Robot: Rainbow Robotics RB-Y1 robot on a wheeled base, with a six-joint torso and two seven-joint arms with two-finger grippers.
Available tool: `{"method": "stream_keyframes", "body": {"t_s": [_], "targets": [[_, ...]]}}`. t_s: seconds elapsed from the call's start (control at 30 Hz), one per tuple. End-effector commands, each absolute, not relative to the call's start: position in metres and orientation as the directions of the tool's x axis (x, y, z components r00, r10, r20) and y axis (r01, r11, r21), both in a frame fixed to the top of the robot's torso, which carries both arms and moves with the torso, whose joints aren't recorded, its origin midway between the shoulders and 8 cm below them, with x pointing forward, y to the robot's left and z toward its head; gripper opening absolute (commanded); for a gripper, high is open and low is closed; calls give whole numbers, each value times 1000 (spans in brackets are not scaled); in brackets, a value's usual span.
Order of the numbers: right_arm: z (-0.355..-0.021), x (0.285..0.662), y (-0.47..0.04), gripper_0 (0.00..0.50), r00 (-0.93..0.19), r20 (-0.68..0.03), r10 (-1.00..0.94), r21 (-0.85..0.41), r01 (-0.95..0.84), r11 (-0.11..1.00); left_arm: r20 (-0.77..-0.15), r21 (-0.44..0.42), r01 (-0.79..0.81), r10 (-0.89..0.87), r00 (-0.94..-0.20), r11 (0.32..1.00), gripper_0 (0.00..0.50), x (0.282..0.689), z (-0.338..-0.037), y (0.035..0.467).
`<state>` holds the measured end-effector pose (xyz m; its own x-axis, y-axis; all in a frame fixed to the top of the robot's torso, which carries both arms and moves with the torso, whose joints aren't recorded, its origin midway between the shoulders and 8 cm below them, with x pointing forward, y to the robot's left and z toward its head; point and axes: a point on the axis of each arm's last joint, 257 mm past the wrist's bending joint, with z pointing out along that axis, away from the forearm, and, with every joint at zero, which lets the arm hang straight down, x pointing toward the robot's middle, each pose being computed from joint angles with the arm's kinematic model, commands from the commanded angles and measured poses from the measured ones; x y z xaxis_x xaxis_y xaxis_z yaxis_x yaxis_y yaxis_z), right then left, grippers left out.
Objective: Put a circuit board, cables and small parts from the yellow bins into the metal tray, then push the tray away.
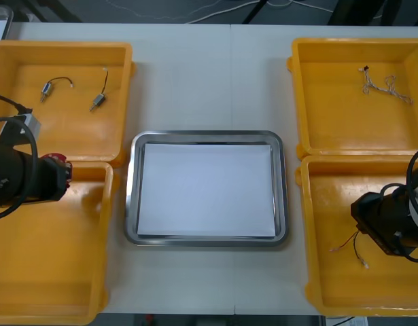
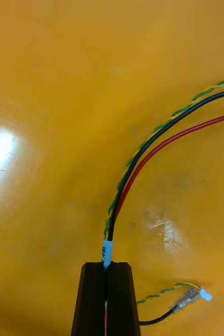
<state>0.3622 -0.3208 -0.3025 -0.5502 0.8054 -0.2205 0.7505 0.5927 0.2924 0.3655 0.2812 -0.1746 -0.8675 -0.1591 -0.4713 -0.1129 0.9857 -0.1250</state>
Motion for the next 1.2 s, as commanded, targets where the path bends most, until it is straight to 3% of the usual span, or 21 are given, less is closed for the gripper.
{"method": "stream_keyframes", "body": {"t_s": [0.03,0.4,0.7,1.2], "targets": [[-265,377,-338,0,-562,-304,769,299,710,637,-515,-91,-54,-94,-852,994,0,374,-153,256],[-231,359,-347,0,-714,-394,579,192,552,811,-501,-96,-30,-74,-862,995,0,375,-154,207],[-207,355,-344,0,-818,-474,325,93,320,943,-514,-76,-1,-41,-857,997,0,374,-163,167],[-192,355,-336,0,-857,-506,-96,-82,-63,995,-526,-43,19,-6,-850,999,0,385,-197,110]]}}
